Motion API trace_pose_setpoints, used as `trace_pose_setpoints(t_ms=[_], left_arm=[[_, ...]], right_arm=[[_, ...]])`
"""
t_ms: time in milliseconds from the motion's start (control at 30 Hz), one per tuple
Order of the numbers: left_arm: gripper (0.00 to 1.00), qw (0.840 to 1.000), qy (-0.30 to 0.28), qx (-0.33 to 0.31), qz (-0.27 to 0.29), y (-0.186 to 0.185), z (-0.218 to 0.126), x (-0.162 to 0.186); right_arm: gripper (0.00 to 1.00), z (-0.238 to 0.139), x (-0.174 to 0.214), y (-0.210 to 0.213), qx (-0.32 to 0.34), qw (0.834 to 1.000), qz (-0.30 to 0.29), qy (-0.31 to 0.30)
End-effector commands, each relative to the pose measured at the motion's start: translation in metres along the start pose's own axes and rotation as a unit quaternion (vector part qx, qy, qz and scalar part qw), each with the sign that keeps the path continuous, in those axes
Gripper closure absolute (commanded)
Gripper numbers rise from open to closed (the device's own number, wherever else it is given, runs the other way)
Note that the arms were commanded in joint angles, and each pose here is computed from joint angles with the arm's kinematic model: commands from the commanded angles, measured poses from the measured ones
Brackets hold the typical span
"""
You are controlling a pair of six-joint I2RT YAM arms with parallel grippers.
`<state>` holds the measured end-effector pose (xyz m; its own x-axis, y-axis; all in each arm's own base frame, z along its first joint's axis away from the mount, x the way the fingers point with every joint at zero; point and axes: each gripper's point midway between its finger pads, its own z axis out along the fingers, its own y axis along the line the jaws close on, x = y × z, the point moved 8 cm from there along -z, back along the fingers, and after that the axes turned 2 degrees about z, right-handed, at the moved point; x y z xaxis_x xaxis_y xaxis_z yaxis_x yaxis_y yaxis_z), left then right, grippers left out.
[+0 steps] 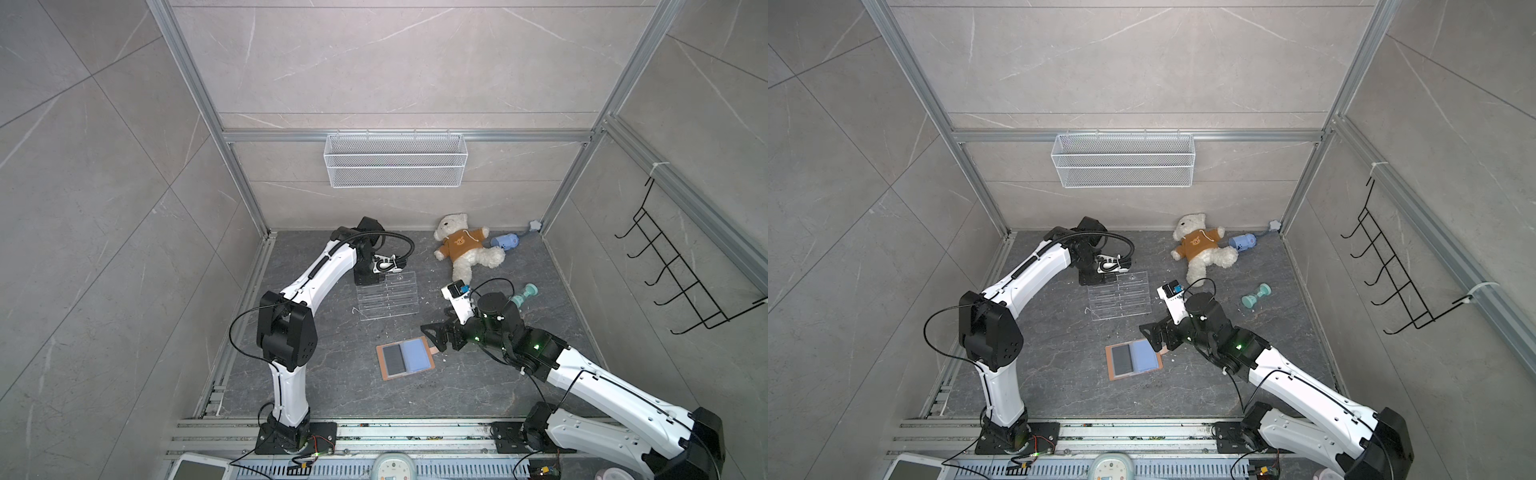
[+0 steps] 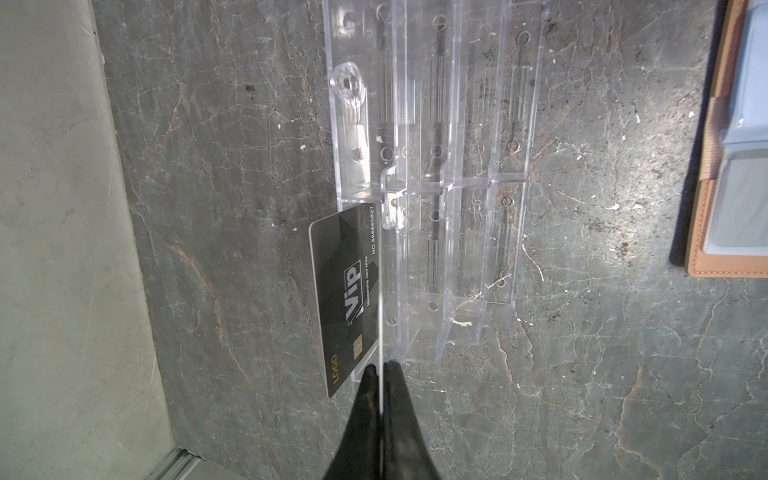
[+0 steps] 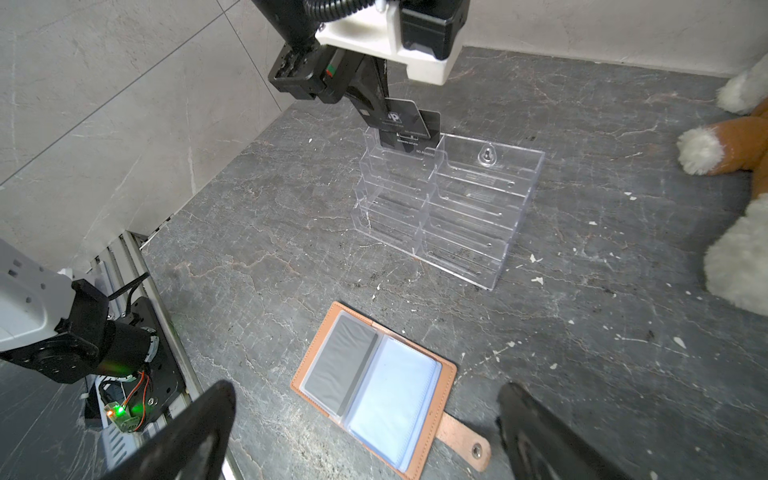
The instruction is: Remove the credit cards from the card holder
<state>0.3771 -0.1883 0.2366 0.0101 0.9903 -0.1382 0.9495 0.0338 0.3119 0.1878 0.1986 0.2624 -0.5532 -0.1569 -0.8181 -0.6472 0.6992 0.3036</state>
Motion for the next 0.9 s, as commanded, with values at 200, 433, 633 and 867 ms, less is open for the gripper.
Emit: trace_pose_setpoints(t_ms=[200,433,633,867], left_arm=[[1.00,1.000,0.004,-0.014,0.008,0.013,0.001,0.002],[1.00,1.000,0.008,-0.004,0.005,0.012,0.008,0.003],[1.00,1.000,0.010,0.001,0.001,0.012,0.014,0.004],[1.00,1.000,0.010,0.007,-0.005,0.012,0.019,0.004]], right_arm=[[0.00,0.001,-0.006,0.005,-0.014,1.000,-0.009,-0.004],[0.00,0.001,-0.005,0.005,-0.015,1.000,-0.009,-0.001],[0.00,0.001,-0.005,0.005,-0.017,1.000,-0.008,0.001],[0.00,0.003,-0.003,0.005,-0.018,1.000,-0.007,0.006]])
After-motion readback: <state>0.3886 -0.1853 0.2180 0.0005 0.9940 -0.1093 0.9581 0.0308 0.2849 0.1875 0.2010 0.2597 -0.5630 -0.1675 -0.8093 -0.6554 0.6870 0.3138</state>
